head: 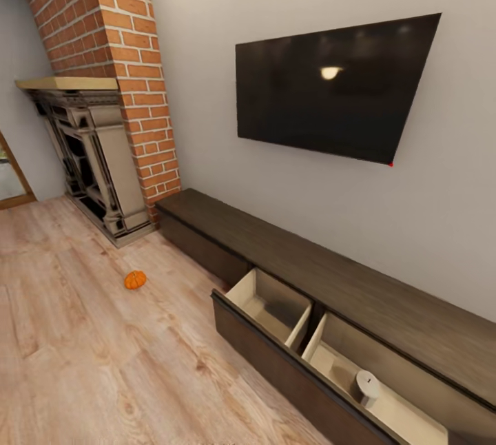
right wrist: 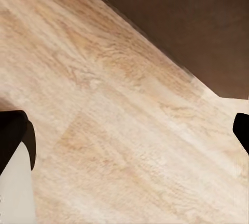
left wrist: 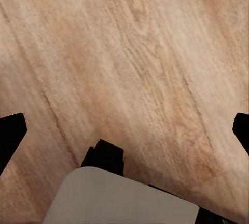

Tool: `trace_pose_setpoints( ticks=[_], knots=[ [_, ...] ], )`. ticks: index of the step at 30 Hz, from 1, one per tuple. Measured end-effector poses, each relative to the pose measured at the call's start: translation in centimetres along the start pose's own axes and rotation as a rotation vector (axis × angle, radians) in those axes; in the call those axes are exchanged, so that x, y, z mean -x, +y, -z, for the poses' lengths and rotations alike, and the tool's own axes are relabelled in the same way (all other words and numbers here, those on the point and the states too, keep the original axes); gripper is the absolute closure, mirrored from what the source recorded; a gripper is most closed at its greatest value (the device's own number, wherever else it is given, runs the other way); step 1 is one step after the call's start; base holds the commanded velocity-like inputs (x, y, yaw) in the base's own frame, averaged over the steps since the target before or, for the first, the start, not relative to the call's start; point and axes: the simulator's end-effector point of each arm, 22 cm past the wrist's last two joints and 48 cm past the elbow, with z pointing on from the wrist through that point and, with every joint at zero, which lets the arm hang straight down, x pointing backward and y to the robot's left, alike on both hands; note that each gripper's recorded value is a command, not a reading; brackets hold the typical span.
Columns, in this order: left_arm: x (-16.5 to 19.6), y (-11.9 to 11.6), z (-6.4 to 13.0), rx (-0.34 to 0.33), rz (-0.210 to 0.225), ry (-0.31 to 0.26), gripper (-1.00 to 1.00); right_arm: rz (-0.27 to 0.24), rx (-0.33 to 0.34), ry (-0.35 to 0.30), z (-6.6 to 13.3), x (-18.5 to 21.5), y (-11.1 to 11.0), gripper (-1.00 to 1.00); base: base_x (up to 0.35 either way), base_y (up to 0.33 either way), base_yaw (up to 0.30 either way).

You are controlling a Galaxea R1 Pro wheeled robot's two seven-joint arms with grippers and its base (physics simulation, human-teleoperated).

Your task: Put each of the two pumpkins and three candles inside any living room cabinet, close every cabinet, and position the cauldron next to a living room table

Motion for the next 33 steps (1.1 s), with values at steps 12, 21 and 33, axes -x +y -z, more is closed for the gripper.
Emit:
trace_pose_setpoints(
  ticks=[12,21,33],
  knots=[
    [-0.4,0.2,-0.1,0.002,-0.001,0.01,-1.0,0.001,0.001,0.009,0.0,-0.4,0.1,-1.0,0.0,0.0,0.26],
    [-0.7,0.2,-0.1,0.004,-0.002,0.017,-1.0,0.004,0.001,0.015,0.0,-0.6,0.1,-1.0,0.0,0.0,0.26],
    [-1.1,0.4,-0.2,0.013,-0.022,0.026,-1.0,0.006,0.002,0.026,0.0,-1.0,0.1,-1.0,0.0,0.0,0.26]
  ],
)
